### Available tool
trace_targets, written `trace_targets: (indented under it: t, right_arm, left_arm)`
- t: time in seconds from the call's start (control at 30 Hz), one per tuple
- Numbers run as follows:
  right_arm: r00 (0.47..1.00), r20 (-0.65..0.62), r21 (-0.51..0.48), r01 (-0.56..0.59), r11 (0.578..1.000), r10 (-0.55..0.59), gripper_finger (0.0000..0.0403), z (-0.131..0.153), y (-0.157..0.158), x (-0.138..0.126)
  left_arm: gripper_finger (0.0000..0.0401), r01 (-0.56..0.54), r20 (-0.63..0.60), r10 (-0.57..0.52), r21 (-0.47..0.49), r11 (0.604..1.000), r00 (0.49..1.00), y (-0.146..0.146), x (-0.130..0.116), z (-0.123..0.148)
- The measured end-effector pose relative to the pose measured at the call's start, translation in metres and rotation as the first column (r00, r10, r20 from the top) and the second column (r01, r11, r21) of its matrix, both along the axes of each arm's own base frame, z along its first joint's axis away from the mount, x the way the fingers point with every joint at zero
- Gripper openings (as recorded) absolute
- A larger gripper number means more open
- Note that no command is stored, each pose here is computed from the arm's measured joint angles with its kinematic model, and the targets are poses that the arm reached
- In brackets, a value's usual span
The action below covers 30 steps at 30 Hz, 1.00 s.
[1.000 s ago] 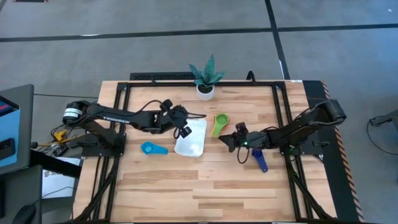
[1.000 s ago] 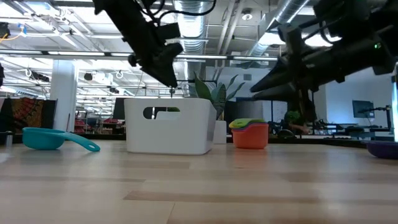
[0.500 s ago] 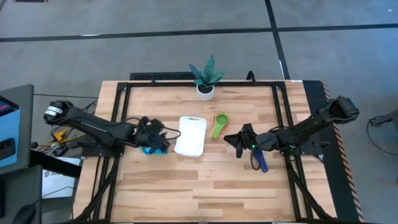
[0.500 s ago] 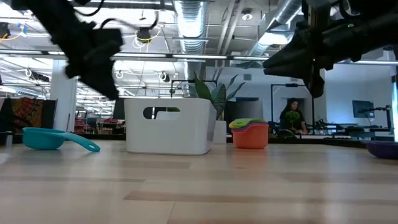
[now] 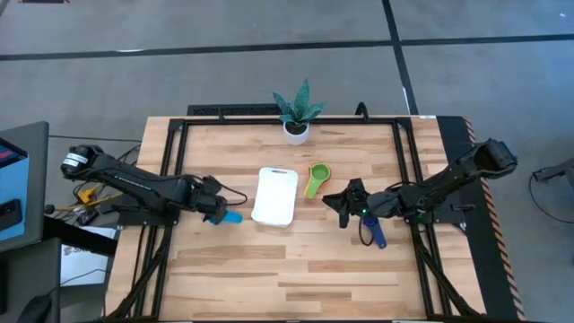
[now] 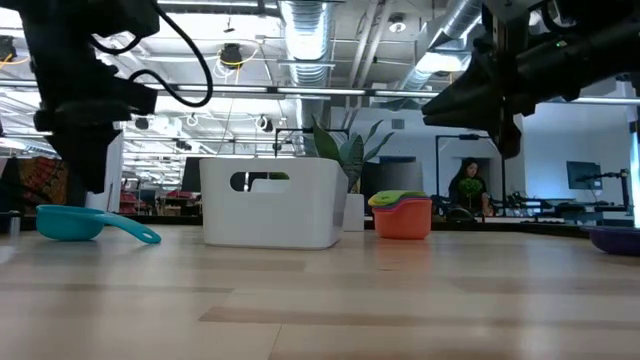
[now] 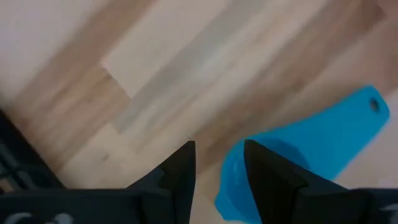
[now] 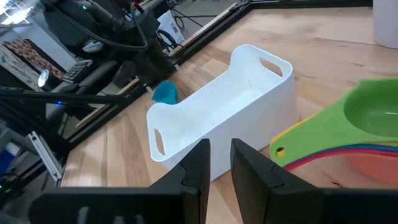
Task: Nest measuring cups in basket
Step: Stack the light blue measuring cup on top of the light green measuring cup
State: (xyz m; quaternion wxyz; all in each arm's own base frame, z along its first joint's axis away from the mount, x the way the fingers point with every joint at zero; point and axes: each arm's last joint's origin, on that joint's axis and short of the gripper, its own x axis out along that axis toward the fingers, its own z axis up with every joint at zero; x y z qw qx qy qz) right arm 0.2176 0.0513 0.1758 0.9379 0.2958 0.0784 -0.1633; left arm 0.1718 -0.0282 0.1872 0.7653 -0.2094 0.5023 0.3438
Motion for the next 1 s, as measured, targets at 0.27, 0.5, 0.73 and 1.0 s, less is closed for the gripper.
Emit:
trace_targets:
  t: [0.27,0.5,0.73,1.0]
  right_arm:
    - [1.0,-0.008,-0.003,-0.001,1.0,0.001,0.0085,-0.001,0.0,0.0]
    - [1.0,-0.013,-0.007,-0.002,1.0,0.002,0.0085,-0.001,0.0,0.0]
    - [1.0,-0.015,-0.009,-0.009,1.0,0.009,0.0085,-0.001,0.0,0.0]
    - [1.0,-0.016,-0.008,-0.019,1.0,0.019,0.0085,-0.001,0.002,-0.001]
  left_arm:
    - [0.0125,0.118,-0.048,-0.12,-0.045,0.992,0.992,-0.002,0.0,-0.001]
    - [0.0125,0.176,-0.064,-0.181,-0.067,0.982,0.981,-0.003,-0.001,-0.001]
    - [0.0125,0.163,-0.085,-0.168,-0.063,0.985,0.982,0.0,-0.007,-0.018]
    - [0.0102,0.139,-0.105,-0.146,-0.066,0.988,0.984,0.003,-0.012,-0.027]
